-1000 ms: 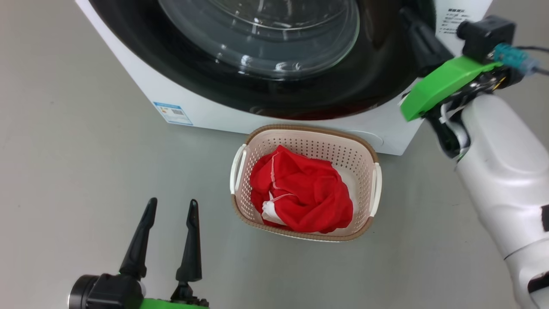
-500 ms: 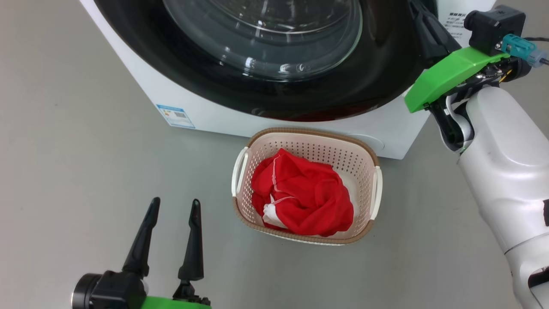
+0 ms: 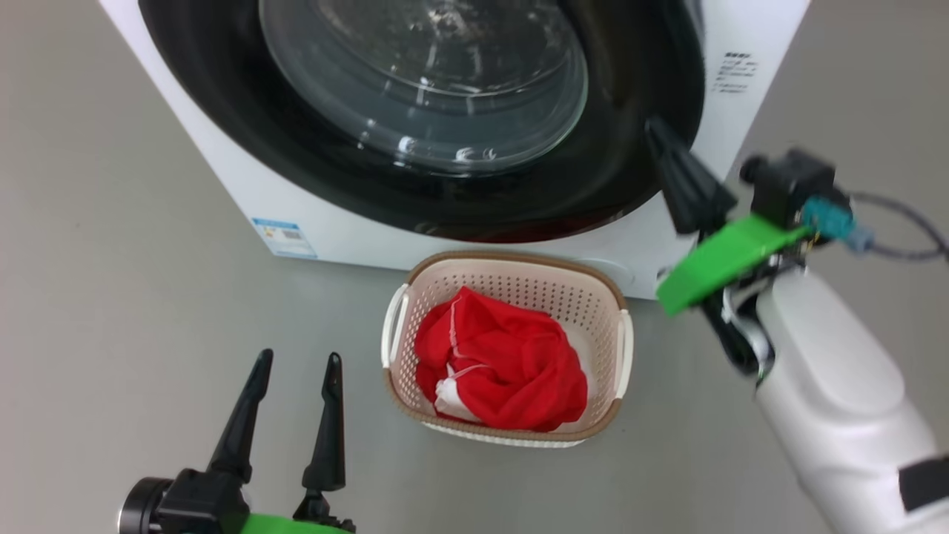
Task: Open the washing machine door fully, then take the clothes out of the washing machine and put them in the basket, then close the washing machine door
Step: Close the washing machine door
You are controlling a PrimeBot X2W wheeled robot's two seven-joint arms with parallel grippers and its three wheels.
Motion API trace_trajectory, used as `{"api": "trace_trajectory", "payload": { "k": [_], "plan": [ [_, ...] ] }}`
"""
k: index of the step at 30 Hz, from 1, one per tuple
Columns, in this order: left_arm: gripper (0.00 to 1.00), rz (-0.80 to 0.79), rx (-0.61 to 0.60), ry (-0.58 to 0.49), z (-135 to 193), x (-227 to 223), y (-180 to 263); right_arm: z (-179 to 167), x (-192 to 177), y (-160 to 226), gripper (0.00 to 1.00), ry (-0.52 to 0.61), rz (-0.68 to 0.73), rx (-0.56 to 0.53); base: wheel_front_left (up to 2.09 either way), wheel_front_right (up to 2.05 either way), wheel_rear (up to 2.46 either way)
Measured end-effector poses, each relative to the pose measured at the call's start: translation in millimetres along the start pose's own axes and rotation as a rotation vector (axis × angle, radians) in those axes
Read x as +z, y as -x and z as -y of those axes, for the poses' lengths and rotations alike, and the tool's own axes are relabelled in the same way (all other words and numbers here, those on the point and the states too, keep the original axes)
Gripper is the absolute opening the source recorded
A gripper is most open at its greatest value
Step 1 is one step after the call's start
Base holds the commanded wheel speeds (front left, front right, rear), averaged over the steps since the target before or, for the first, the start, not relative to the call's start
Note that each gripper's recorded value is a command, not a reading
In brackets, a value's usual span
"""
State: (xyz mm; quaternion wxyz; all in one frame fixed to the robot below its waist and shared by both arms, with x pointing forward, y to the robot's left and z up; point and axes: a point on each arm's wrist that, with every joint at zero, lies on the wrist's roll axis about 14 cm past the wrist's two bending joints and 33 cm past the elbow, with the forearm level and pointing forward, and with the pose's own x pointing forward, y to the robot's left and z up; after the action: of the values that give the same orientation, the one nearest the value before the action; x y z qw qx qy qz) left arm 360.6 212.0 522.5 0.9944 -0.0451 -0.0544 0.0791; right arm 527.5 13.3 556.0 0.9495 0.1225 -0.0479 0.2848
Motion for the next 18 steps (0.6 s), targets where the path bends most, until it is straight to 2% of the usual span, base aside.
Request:
{"api": "trace_trajectory", "payload": {
  "k": [1, 2, 4, 5, 18],
  "plan": [
    [1.0, 0.003, -0.005, -0.001, 0.8, 1.0, 0.1, 0.3, -2.3, 6.2, 0.18, -0.005, -0.003, -0.006, 0.0, 0.0, 0.0],
    [1.0, 0.003, -0.009, -0.001, 1.8, 1.4, 0.3, 0.6, -4.8, 12.3, 0.4, -0.007, -0.008, -0.012, 0.0, 0.0, 0.0],
    [1.0, 0.006, -0.02, 0.001, 4.2, 2.4, 0.2, 3.0, -11.6, 25.4, 0.97, -0.011, -0.024, -0.03, 0.0, 0.0, 0.0],
    [1.0, 0.004, -0.026, 0.001, 5.5, 2.7, 0.0, 4.4, -14.8, 32.0, 1.0, -0.015, -0.031, -0.039, 0.0, 0.0, 0.0],
    [1.0, -0.001, -0.096, 0.002, 21.5, 7.0, 1.8, 29.1, -29.9, 112.0, 1.0, -0.03, -0.059, -0.199, 0.0, 0.0, 0.0]
  ]
}}
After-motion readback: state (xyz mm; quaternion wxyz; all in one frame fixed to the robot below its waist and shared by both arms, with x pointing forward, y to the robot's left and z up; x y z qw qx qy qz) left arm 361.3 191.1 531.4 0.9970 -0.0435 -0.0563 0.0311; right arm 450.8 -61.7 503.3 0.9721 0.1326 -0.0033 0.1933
